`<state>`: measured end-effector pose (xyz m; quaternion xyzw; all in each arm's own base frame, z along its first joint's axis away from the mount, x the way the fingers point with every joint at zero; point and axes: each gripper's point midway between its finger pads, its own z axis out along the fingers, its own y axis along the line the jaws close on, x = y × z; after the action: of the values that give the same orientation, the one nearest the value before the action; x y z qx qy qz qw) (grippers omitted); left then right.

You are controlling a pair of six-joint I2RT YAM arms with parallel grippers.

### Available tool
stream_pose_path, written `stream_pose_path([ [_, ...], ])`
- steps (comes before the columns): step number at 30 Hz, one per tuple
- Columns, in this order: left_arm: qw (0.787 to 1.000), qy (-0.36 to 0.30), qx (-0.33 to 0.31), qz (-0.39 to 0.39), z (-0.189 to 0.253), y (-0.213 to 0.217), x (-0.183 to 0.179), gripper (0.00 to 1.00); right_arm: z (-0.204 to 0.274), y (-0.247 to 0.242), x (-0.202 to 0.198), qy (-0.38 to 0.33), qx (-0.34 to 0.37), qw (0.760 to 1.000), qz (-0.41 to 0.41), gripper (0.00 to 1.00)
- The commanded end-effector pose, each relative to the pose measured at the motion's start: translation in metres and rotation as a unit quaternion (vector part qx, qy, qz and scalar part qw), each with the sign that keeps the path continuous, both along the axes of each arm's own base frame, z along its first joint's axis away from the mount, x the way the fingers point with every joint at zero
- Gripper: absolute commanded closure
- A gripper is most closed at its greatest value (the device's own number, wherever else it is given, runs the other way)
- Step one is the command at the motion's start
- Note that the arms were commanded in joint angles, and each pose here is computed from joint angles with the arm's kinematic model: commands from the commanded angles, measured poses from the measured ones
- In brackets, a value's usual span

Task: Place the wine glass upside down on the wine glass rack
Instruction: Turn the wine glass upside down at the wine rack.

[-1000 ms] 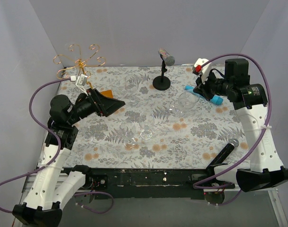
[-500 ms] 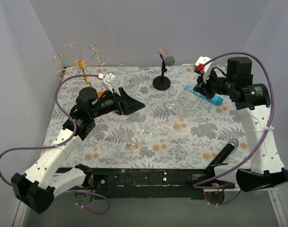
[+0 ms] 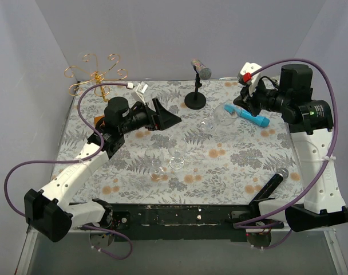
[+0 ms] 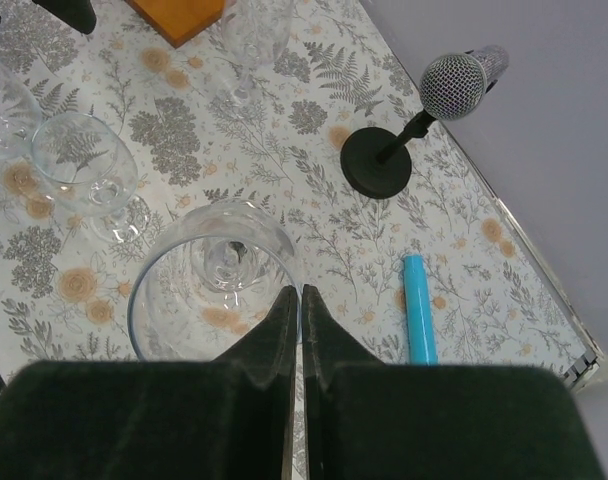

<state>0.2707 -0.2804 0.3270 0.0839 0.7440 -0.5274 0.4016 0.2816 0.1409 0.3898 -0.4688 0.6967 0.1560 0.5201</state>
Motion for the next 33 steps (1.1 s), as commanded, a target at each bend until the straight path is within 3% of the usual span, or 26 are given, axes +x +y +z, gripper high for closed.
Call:
stream_pose_path([
  [1, 0.998, -0.055, -0.014, 0.003, 0.032, -0.001, 0.004, 0.02, 0.036, 0.009, 0.002, -0.054, 0.033, 0.998, 0.016, 0.99],
  [15, 0.998, -0.050, -0.023, -0.009, 0.030, -0.021, 0.031, 0.02, 0.066, 0.017, 0.002, -0.080, 0.064, 0.994, 0.030, 0.99],
  [28, 0.998, 0.013, -0.038, -0.045, 0.004, -0.043, 0.043, 0.02, 0.099, 0.025, -0.005, -0.102, 0.092, 0.989, 0.060, 0.99],
  [33, 0.992, 0.040, -0.070, -0.097, 0.006, -0.054, 0.031, 0.11, 0.101, 0.028, -0.006, -0.098, 0.098, 0.988, 0.069, 0.99],
])
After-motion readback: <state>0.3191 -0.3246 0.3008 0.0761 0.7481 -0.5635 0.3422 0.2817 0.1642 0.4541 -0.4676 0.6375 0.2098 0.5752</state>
